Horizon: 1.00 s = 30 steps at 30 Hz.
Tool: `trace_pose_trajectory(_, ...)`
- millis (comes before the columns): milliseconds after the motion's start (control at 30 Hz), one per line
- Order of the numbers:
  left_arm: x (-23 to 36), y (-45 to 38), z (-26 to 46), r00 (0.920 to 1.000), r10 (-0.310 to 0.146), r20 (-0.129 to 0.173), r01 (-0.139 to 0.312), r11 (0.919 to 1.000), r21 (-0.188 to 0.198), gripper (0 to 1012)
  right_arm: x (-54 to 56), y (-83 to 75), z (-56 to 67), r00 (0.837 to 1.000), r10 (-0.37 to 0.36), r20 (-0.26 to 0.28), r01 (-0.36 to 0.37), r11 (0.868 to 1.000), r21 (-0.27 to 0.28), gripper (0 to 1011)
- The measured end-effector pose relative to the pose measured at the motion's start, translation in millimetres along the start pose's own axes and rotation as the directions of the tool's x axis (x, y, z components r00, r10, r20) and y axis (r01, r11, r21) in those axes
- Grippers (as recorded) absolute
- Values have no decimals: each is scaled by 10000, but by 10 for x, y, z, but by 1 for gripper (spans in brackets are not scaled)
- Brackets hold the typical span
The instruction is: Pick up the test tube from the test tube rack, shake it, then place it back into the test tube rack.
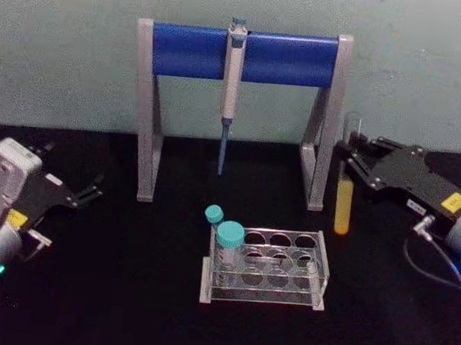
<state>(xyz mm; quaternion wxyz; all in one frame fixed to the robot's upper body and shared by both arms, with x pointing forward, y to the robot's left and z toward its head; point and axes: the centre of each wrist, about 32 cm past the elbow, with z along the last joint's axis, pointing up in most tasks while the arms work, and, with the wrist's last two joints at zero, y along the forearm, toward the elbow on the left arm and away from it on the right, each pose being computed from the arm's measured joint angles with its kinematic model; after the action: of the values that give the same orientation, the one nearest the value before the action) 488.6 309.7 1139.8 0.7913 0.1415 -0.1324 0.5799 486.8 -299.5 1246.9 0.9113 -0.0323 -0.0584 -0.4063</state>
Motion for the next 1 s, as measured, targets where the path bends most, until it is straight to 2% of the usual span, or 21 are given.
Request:
trace_pose_trajectory(233,0,0,0,10000,0,1,0,10000,0,1001,-66,151,-25,9956,-833,427,821,9962,293,229)
trace_pose_trajectory(533,0,0,0,10000,0,1,0,10000,0,1001,-143,341,-124,9963,-856,117,843,9928,856,229)
trace_pose_trajectory(800,0,0,0,10000,0,1,0,10000,0,1001,-163,432,-207,9975,361,-607,-262,9871,1578,229)
trace_pose_trajectory(1000,0,0,0,10000,1,1,-1,10000,0,1001,-120,402,-211,9844,1352,-1125,-1117,9746,1941,229)
